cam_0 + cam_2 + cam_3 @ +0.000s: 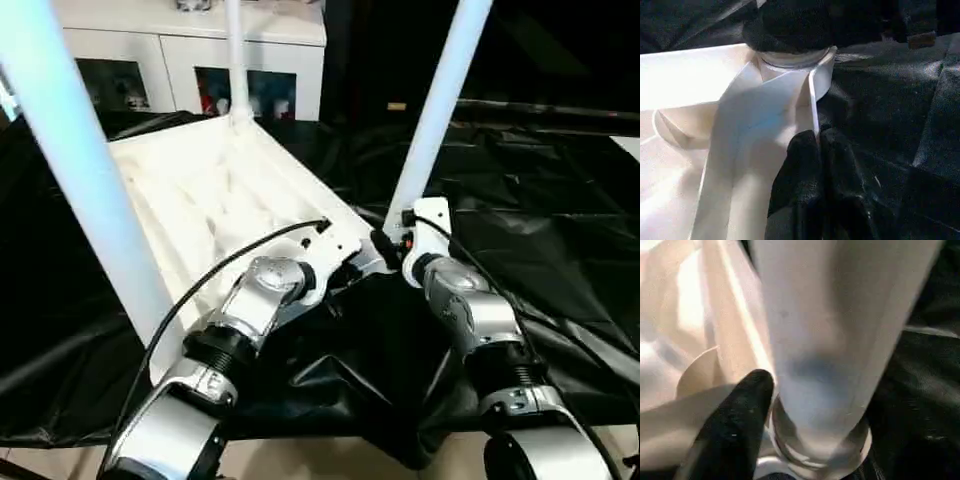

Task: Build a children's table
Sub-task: Rotate leg to tighten

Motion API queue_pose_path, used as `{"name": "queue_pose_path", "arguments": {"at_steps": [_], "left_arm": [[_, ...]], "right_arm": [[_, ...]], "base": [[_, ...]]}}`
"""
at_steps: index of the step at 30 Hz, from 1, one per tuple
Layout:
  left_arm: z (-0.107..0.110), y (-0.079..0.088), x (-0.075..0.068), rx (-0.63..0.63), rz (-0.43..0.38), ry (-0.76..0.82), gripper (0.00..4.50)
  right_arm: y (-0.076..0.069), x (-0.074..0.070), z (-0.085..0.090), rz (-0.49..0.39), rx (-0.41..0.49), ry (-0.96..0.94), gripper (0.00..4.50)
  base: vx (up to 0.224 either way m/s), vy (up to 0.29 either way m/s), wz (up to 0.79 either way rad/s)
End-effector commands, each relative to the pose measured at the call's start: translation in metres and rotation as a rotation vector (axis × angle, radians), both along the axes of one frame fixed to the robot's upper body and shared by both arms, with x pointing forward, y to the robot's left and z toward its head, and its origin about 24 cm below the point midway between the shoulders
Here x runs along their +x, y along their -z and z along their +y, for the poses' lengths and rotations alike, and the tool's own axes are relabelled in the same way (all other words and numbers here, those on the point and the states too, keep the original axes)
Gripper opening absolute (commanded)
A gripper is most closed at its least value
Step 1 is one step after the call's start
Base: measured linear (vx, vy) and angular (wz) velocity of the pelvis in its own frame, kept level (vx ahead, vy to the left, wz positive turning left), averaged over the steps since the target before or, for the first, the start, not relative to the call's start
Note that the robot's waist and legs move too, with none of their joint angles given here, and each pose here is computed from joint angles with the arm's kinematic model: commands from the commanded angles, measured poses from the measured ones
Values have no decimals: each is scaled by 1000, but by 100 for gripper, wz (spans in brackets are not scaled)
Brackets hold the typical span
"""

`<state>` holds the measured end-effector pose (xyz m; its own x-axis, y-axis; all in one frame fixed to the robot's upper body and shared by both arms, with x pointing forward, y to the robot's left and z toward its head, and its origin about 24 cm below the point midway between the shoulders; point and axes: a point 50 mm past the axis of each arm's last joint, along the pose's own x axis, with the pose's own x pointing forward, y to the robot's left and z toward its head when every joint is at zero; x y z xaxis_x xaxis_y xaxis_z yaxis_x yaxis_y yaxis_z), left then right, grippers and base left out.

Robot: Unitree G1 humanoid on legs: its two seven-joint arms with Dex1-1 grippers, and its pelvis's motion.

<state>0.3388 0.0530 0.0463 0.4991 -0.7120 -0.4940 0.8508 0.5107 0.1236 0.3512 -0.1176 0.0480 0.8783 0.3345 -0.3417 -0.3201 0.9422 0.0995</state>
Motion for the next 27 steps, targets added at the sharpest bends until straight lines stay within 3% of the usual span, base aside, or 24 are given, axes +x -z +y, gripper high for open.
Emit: {"name": "queue_pose_path", "arguments": {"at_steps": [1,7,10,12,18,25,27], "left_arm": [[-8,2,-7,9,29,119,0],[17,2,-6,39,39,165,0],[34,-1,-7,29,57,212,0],[44,-9,-15,-54,77,324,0],[51,-13,-21,-62,94,378,0],[52,-12,-34,-81,140,462,0],[52,-12,-35,-79,143,465,0]], "right_arm": [[1,-6,9,17,-17,-146,341],[-5,-15,-21,13,-68,-273,385],[-15,-25,-39,12,-71,-396,408],[-24,-36,-50,10,-75,-520,408],[-30,-43,-51,7,-64,-619,408],[-26,-48,-42,38,-77,-707,408],[-23,-48,-42,47,-95,-714,382]], "base": [[0,0,0],[0,0,0],[0,0,0],[0,0,0],[0,0,0],[0,0,0],[0,0,0]]}}
